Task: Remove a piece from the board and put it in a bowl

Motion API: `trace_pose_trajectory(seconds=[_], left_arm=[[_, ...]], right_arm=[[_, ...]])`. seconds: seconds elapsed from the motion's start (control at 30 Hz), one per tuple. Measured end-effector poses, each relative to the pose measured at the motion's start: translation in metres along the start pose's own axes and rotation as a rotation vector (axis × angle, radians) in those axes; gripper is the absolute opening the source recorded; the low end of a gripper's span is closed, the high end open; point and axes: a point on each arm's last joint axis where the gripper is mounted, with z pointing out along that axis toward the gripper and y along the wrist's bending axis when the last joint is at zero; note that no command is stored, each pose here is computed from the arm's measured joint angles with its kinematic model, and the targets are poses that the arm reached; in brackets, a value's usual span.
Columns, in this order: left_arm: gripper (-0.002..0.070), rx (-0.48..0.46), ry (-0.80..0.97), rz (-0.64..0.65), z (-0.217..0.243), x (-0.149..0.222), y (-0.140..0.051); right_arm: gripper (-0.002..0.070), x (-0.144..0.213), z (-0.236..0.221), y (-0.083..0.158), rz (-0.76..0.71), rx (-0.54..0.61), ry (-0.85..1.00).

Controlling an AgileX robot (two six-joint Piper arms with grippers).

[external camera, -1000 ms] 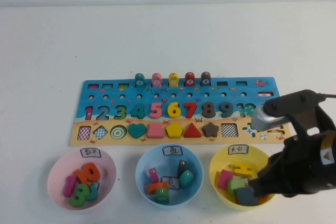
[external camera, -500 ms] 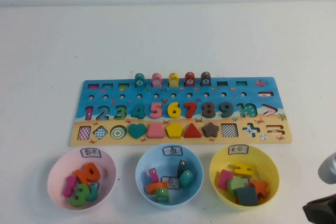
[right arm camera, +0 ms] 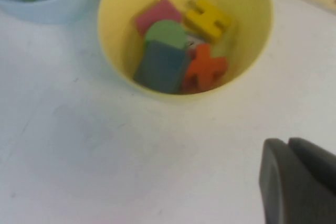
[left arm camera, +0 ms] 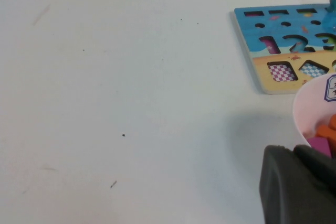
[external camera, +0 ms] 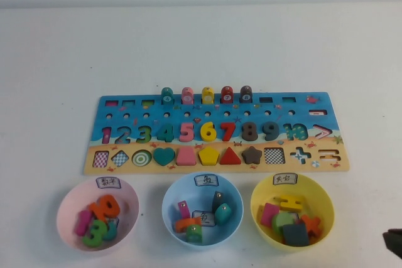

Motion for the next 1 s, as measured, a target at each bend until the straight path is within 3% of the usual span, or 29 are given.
trace_pose_trajectory(seconds=[0.27,0.53,1.0], left_arm=[[-0.0005,-0.001,0.0,0.0,0.0,0.0,0.0],[-0.0004,-0.001,0.0,0.0,0.0,0.0,0.0],[-0.0005,-0.001,0.0,0.0,0.0,0.0,0.0]], right_arm=[[-0.0016,0.058,-0.005,-0.034,0.219,0.243,-0.383],[-0.0016,0.088,-0.022,-0.041,0.362,0.46,-0.628],[-0.0017,0.096,-0.019,-0.037,0.364,0.429,-0.57]])
